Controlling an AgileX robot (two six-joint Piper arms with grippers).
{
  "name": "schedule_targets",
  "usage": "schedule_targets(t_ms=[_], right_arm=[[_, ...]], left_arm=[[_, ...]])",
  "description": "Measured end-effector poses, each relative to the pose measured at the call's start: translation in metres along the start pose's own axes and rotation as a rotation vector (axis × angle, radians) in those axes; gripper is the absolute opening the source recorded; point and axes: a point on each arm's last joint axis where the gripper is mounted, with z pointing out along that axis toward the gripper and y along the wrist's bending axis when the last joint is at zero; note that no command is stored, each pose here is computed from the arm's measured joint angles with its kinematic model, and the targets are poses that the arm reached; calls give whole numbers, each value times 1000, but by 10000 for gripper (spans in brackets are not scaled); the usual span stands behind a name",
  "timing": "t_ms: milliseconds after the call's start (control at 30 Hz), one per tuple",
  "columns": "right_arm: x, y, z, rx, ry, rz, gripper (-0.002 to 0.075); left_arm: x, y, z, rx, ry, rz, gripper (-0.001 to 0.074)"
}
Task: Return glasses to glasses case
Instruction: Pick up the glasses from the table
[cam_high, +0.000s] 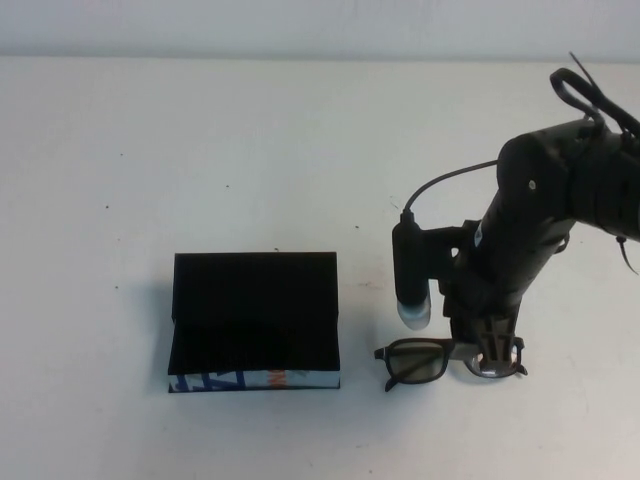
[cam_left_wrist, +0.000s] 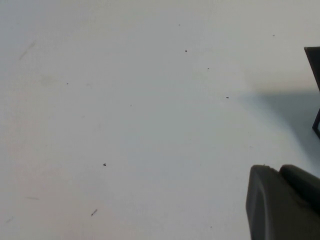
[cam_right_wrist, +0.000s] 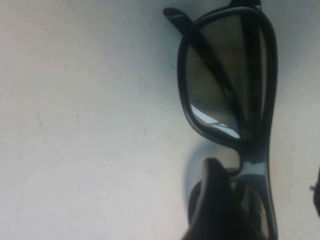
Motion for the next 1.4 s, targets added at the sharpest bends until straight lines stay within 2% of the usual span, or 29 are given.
schedule_targets(t_ms=[333, 800, 1267, 1400], right_arm=[[1, -8, 26, -32, 42, -39, 375], [0, -13, 34, -39, 52, -45, 370], [2, -8, 34, -93, 76, -44, 242], [2, -7, 34, -104, 81, -44, 183]], left_arm=[[0, 0, 0, 0, 0, 0, 0], [0, 0, 0, 0, 0, 0, 0], [0, 0, 0, 0, 0, 0, 1], [0, 0, 0, 0, 0, 0, 1]])
